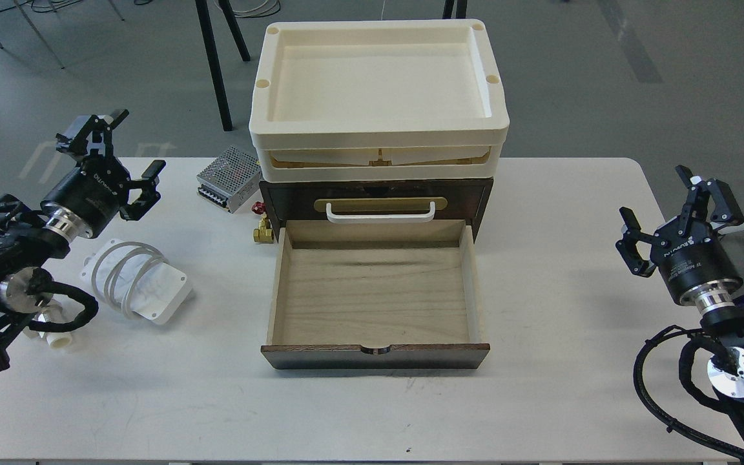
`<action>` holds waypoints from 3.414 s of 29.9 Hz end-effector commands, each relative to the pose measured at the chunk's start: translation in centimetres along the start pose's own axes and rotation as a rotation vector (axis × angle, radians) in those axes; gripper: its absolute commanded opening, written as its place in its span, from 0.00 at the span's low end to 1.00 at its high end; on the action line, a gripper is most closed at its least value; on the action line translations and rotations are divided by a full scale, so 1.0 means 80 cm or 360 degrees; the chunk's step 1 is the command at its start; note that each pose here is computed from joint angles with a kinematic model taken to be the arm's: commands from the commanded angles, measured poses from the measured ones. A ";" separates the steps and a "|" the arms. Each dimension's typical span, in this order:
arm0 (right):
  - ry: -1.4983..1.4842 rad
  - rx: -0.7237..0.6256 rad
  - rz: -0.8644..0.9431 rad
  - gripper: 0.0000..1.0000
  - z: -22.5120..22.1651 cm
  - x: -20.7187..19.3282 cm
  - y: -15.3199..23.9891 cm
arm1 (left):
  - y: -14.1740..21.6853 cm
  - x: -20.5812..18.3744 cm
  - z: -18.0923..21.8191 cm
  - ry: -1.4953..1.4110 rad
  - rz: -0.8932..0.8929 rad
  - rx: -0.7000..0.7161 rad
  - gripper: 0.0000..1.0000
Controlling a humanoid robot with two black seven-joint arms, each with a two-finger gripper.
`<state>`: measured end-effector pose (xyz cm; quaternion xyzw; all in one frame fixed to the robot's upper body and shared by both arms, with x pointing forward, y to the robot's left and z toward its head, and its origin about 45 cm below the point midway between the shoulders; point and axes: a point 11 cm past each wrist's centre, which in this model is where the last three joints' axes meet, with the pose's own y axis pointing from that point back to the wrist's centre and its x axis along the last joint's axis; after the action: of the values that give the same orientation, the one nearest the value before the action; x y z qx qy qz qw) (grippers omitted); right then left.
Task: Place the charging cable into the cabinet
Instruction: 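Move the left gripper toward the coiled white charging cable, then lower the left gripper onto the white cable coil and close it, then lift the cable with the left gripper and carry it over the drawer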
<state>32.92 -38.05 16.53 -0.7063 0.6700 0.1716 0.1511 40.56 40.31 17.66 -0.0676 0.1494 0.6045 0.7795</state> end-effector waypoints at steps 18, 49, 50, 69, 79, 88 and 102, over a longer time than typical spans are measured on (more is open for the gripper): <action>-0.0001 0.0000 -0.0002 0.99 0.000 0.000 0.000 | -0.001 0.018 0.102 -0.0851 -0.0193 0.0143 0.99; -0.0001 0.0000 -0.0002 0.99 0.000 0.000 0.000 | 0.074 0.045 0.013 -0.2696 -0.1219 0.1491 0.98; -0.0001 0.0000 -0.0002 0.99 0.000 0.000 0.000 | 0.076 0.047 0.004 -0.2692 -0.1230 0.1501 0.98; -0.0001 0.0000 -0.0002 0.99 0.000 0.000 0.000 | 0.068 0.066 -0.053 -0.2710 -0.1128 0.1497 0.94; -0.0001 0.0000 -0.0002 0.99 0.000 0.000 0.000 | 0.071 0.070 -0.049 -0.2654 -0.1070 0.1479 0.24; 0.0000 0.0002 -0.0004 0.99 -0.001 -0.001 -0.001 | 0.059 0.066 -0.040 -0.2759 -0.1019 0.1345 0.00; 0.0000 0.0002 -0.0004 0.99 -0.001 -0.001 -0.001 | 0.063 0.105 0.094 -0.2613 -0.0469 0.1123 0.01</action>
<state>32.95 -38.03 16.58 -0.7069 0.6693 0.1712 0.1518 38.60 49.71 20.03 0.6293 -0.2967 0.2110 0.6865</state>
